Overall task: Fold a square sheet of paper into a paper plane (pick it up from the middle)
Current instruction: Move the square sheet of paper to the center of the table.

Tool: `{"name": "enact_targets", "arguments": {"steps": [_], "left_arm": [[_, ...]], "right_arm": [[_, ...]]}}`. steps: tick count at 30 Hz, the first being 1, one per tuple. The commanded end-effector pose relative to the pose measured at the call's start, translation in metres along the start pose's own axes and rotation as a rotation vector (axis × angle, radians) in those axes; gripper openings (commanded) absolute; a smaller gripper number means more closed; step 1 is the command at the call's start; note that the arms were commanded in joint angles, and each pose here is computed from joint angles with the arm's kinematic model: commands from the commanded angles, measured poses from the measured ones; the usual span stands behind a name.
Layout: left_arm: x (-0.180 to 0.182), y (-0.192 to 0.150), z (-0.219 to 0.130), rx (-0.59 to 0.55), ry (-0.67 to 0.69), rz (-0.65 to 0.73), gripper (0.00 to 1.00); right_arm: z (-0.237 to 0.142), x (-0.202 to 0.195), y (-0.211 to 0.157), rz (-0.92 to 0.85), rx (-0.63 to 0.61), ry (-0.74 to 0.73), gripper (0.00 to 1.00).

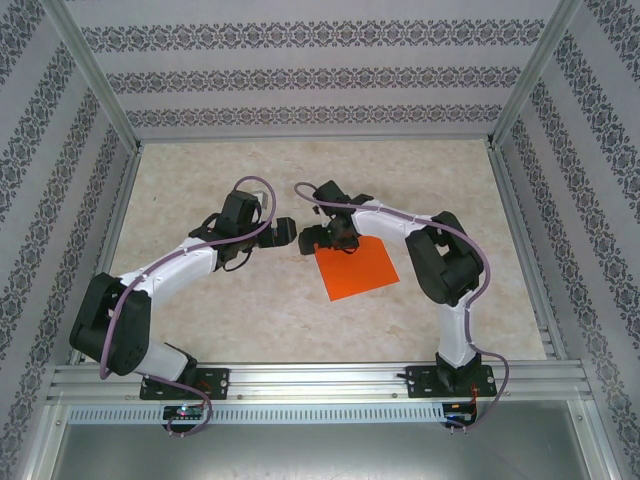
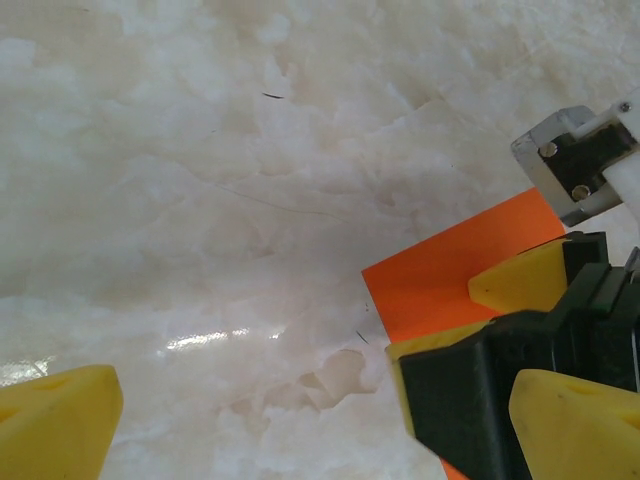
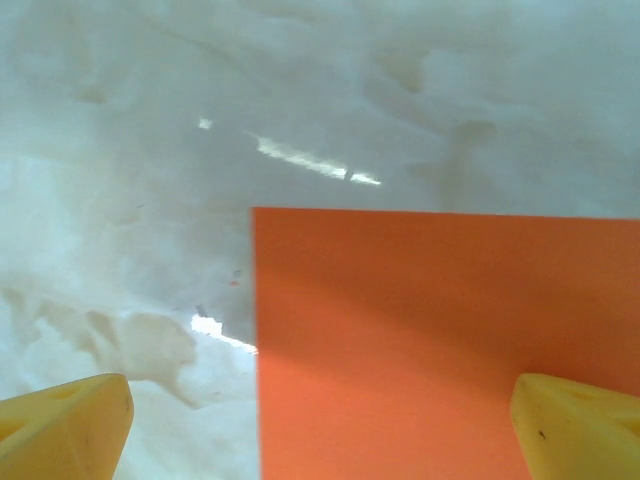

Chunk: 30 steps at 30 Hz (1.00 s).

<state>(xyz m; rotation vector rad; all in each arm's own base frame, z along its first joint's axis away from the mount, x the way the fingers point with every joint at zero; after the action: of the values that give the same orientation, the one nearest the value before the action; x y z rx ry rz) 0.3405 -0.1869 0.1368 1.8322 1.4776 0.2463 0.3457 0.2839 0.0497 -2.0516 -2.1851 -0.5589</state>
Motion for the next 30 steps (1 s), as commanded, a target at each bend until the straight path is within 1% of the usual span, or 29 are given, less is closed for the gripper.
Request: {"name": "enact_targets", "arguments": {"steps": [1,3,5,8,13,17,19,22,25,28,30], "left_arm": [[-0.007,0.014,-0.008,-0.047,-0.014,0.002,1.0],[-0.009,0.015,-0.007,-0.052,-0.025,0.001,1.0],[-0.013,0.017,-0.006,-0.055,-0.045,-0.007,1.0],[-0.023,0.013,0.002,-0.034,-0.085,-0.018,1.0],[-0.047,-0.002,0.018,0.027,-0.112,0.007,1.0],[-0.059,-0.01,0.028,0.056,-0.115,0.018,1.0],[-0.062,-0.011,0.03,0.064,-0.111,0.023,1.0],[-0.063,-0.01,0.032,0.064,-0.106,0.03,1.0],[-0.062,-0.007,0.032,0.061,-0.088,0.033,1.0],[-0.06,-0.007,0.032,0.057,-0.075,0.018,1.0],[-0.057,-0.007,0.031,0.052,-0.06,0.006,1.0]], "right_arm": [[-0.031,0.006,0.012,-0.039,-0.074,-0.012,0.98],[-0.048,-0.003,0.019,-0.009,-0.144,-0.041,0.98],[-0.062,-0.025,0.024,0.071,-0.183,-0.107,0.98],[-0.065,-0.053,0.015,0.152,-0.138,-0.165,0.98],[-0.066,-0.069,-0.001,0.101,-0.088,-0.228,0.98],[-0.061,-0.081,-0.015,0.126,-0.03,-0.268,0.97],[-0.058,-0.088,-0.021,0.15,-0.027,-0.278,0.98],[-0.052,-0.094,-0.03,0.229,-0.003,-0.238,0.97],[-0.045,-0.09,-0.041,0.298,0.005,-0.17,0.97],[-0.037,-0.088,-0.056,0.368,0.011,-0.131,0.97],[-0.033,-0.088,-0.066,0.415,0.012,-0.132,0.97]]}}
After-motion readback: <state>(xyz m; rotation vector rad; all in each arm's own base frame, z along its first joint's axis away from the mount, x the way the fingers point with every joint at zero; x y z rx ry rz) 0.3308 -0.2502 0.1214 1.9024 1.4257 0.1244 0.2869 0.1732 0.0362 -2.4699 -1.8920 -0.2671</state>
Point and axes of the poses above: each hand's point on the last joint's axis, 136 mm out from that joint toward the fingers, its own z axis out along the fingers, its own x axis along the line the jaws close on, y = z × x, the point moved 2 cm from there along -z, back along the fingers, and after that the axes turned 14 degrees about z, right-handed, at the moved point
